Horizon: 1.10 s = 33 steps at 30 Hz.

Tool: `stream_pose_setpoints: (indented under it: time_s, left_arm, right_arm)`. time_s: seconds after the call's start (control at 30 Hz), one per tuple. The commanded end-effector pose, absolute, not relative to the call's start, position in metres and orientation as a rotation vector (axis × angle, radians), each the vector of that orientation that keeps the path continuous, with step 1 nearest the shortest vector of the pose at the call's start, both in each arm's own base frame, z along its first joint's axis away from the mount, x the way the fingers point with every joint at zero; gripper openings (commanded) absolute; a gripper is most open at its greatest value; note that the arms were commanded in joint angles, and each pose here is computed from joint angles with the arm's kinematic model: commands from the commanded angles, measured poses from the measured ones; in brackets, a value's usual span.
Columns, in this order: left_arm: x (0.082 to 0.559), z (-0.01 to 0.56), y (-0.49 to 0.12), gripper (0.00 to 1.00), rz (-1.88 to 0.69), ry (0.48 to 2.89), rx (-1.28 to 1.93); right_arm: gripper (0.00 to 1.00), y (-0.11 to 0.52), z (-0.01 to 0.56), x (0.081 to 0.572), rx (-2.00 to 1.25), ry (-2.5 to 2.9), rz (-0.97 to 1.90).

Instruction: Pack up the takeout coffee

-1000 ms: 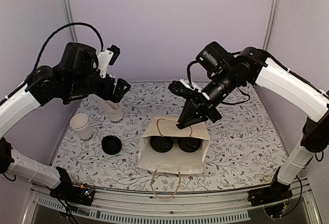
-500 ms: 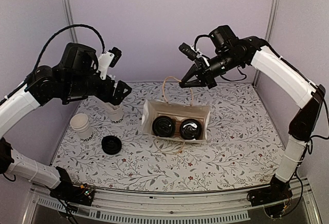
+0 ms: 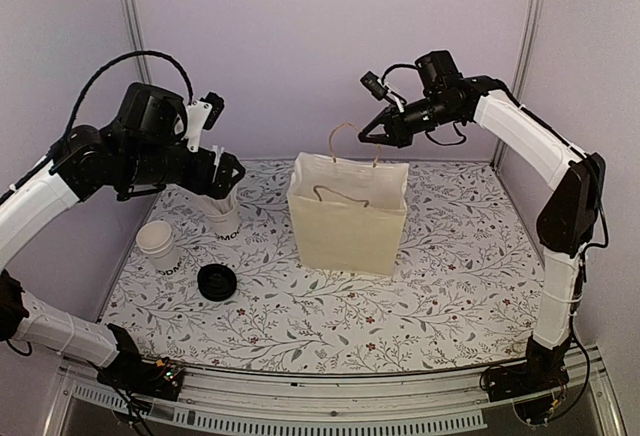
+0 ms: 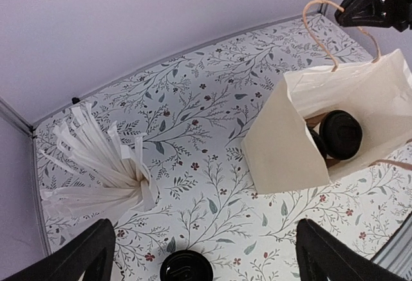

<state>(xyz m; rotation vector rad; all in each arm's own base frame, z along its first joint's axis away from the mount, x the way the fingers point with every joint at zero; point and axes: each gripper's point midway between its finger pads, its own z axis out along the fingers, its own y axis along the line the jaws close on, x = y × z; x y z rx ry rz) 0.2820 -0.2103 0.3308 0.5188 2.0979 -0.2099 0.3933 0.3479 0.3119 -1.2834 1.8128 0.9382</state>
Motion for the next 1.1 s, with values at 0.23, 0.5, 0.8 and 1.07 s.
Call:
stream_pose_setpoints:
  time_s: [0.23,0.5,0.8,1.07]
  left_arm:
    - [0.298,0.312,-0.221,1.0,-0.305,2.198,0.501]
    - [0.323,0.314,-0.206,0.97,-0.269,2.266,0.358]
    - [0.326,0.307,-0.161,0.85,-0.225,2.336,0.206]
    - [0.32,0.269,-0.163,0.73,-0.254,2.425,0.233]
  right_arm:
    - [0.17,0.344,0.311,0.427,-1.196,1.832,0.814]
    - [0.62,0.333,0.342,0.413,-1.193,1.788,0.774]
    - [0.82,0.291,0.38,0.373,-1.181,1.724,0.599]
    - [0.82,0.213,0.35,0.357,-1.046,1.715,0.46]
